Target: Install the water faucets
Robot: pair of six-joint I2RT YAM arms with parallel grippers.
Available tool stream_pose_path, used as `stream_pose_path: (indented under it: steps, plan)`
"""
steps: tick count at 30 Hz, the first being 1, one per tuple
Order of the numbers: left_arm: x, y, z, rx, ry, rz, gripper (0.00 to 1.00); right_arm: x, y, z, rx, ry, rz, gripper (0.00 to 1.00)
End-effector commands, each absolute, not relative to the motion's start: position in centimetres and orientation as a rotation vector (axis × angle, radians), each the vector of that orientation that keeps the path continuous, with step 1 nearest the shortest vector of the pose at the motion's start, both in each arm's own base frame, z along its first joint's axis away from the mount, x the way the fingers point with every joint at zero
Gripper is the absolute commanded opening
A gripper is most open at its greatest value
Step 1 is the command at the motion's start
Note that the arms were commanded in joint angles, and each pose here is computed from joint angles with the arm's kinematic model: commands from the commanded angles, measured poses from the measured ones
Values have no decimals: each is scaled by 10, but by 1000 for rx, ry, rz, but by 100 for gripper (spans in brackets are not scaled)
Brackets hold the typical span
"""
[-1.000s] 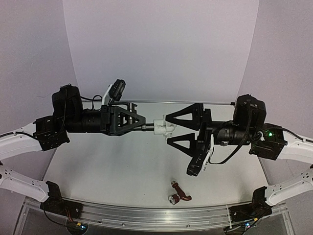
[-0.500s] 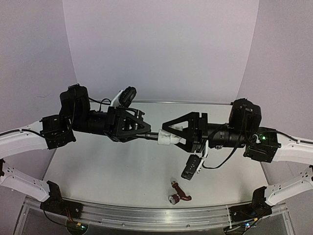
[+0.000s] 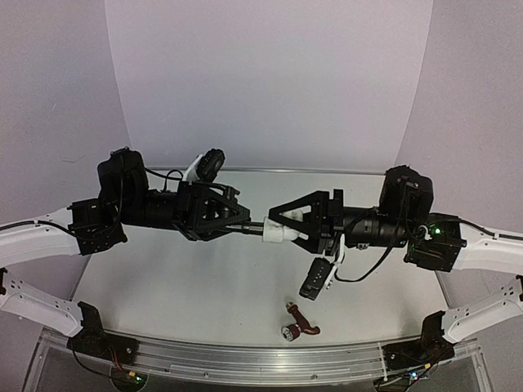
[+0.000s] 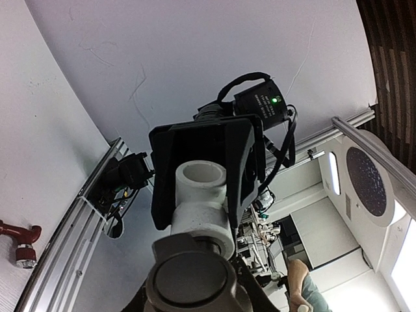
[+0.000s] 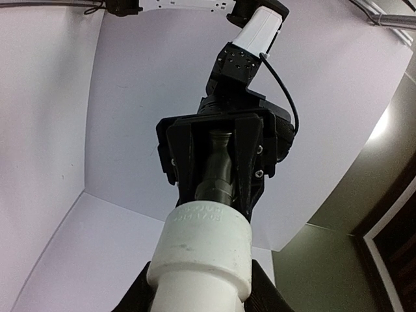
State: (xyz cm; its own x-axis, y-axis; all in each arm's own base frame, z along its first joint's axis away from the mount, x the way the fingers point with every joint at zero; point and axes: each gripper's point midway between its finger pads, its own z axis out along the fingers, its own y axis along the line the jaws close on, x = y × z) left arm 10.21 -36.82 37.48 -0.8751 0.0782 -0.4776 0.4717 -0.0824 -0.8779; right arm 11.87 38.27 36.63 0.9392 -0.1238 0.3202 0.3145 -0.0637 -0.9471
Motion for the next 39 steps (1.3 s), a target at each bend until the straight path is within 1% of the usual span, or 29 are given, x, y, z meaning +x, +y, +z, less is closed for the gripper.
stream_pose_path:
  steps: [1, 5, 8, 9, 10, 12, 13, 14, 15, 16, 17, 19, 20, 24, 28, 34, 36, 39]
  plan:
    - [100, -343, 436, 717, 1457, -1928, 0, 117, 374, 447, -1387, 131, -99, 23]
    - [99, -342, 436, 762, 1441, -1861, 0, 119, 376, 454, -1401, 244, 13, 20]
    - [99, -344, 435, 785, 1441, -1839, 0, 118, 376, 445, -1436, 247, 21, 17]
    - [99, -344, 435, 788, 1442, -1837, 0, 118, 377, 440, -1448, 242, 16, 18]
    - [99, -345, 434, 789, 1445, -1838, 0, 117, 377, 436, -1461, 232, 7, 20]
    - [99, -345, 435, 789, 1442, -1838, 0, 116, 376, 427, -1489, 204, -20, 35]
    - [99, -344, 436, 788, 1441, -1839, 0, 116, 376, 424, -1497, 196, -29, 48]
    - [99, -344, 436, 788, 1438, -1840, 0, 116, 375, 421, -1503, 188, -38, 65]
    - [98, -343, 437, 787, 1430, -1836, 0, 116, 375, 419, -1507, 189, -42, 73]
    - [98, -341, 438, 788, 1421, -1829, 0, 117, 374, 418, -1510, 196, -43, 82]
    - [98, -340, 439, 786, 1414, -1819, 0, 118, 374, 417, -1513, 210, -41, 88]
    - [98, -336, 439, 789, 1401, -1794, 0, 120, 371, 416, -1514, 264, -16, 96]
    - [98, -335, 439, 795, 1394, -1777, 0, 121, 370, 417, -1513, 304, 13, 98]
    - [93, -329, 435, 887, 1347, -1667, 0, 124, 368, 425, -1480, 567, 241, 98]
    - [85, -326, 424, 1002, 1278, -1569, 0, 129, 377, 428, -1386, 938, 578, 98]
    - [81, -330, 413, 1108, 1252, -1501, 0, 108, 384, 427, -1315, 1212, 979, 98]
    - [80, -331, 412, 1127, 1248, -1494, 0, 103, 386, 422, -1323, 1252, 1045, 98]
    - [79, -330, 412, 1134, 1236, -1485, 0, 99, 390, 408, -1333, 1326, 1115, 95]
